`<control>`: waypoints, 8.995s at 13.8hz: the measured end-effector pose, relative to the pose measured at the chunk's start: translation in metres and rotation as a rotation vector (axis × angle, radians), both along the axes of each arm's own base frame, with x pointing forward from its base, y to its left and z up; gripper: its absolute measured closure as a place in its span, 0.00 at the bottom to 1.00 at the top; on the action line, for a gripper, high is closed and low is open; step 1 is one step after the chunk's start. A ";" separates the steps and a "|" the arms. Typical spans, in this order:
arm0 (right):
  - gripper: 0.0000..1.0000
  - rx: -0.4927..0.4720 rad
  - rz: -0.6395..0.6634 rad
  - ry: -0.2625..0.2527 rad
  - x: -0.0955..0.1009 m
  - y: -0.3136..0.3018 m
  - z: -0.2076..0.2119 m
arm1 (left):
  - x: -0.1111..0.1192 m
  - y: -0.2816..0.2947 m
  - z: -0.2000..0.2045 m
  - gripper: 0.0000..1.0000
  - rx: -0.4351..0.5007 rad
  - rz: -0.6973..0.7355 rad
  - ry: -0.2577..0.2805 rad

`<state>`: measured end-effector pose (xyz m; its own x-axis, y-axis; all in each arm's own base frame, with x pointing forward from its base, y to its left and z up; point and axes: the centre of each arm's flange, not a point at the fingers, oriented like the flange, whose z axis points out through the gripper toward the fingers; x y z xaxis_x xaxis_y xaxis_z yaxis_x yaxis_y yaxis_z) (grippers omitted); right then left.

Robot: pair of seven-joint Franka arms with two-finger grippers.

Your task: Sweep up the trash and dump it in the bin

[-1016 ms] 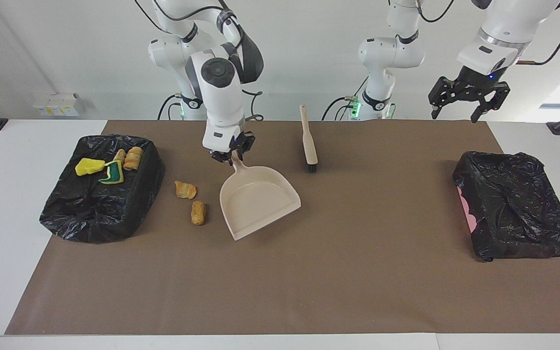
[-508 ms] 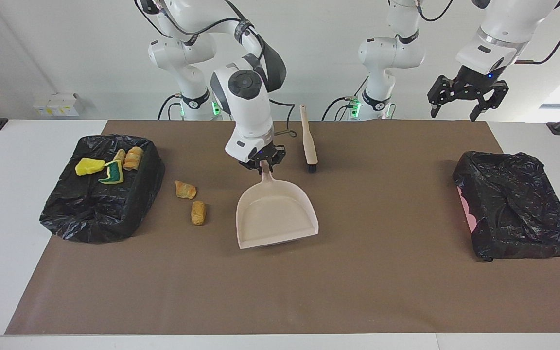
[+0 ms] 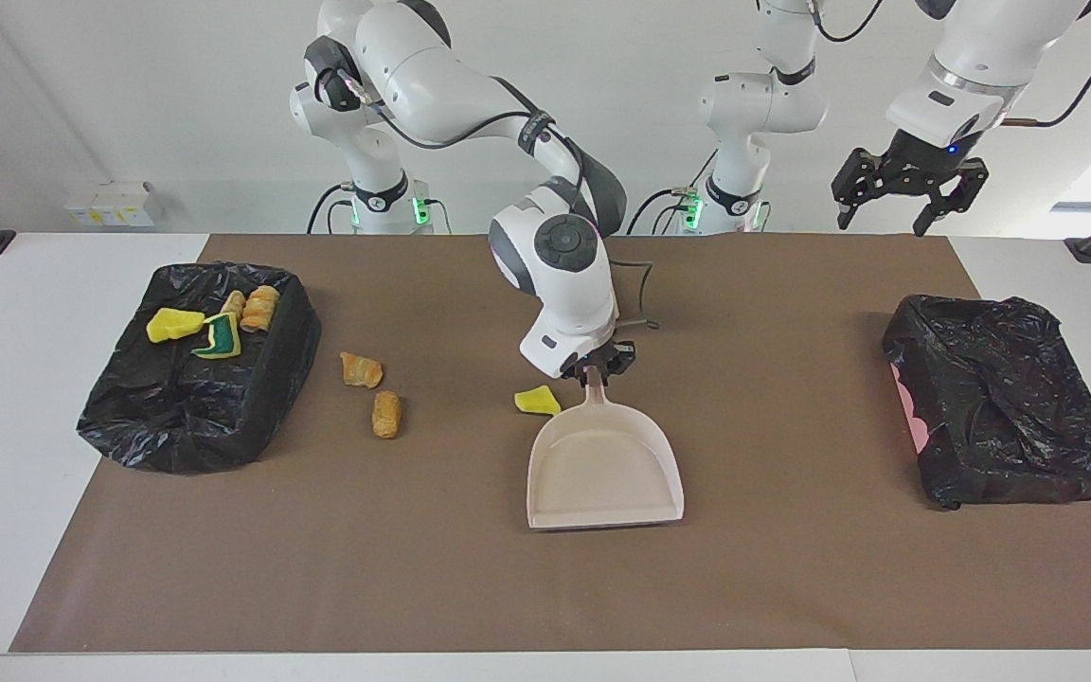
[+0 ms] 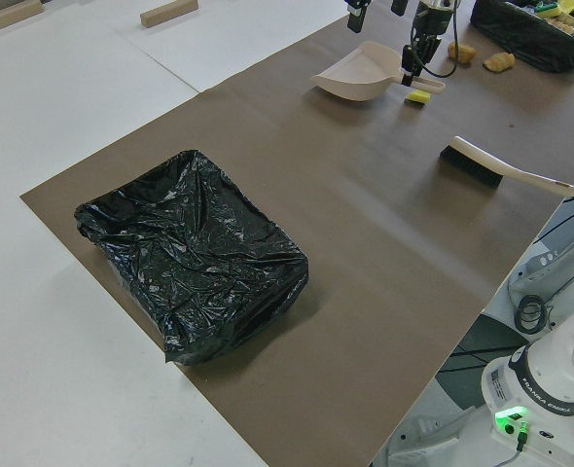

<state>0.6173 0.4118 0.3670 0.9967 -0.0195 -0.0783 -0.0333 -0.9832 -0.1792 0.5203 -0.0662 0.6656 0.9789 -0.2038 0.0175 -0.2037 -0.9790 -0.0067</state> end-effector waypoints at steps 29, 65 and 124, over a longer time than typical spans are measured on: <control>0.04 -0.151 0.123 0.001 -0.330 0.044 -0.012 | 0.048 -0.245 -0.199 0.00 -0.042 0.015 -0.072; 0.75 -0.339 -0.210 0.236 -0.150 -0.269 0.040 | 0.064 -0.191 -0.228 0.69 0.104 -0.572 0.008; 0.75 -0.141 0.077 0.167 -0.283 0.027 -0.004 | 0.017 0.188 -0.175 0.69 0.105 -1.155 -0.032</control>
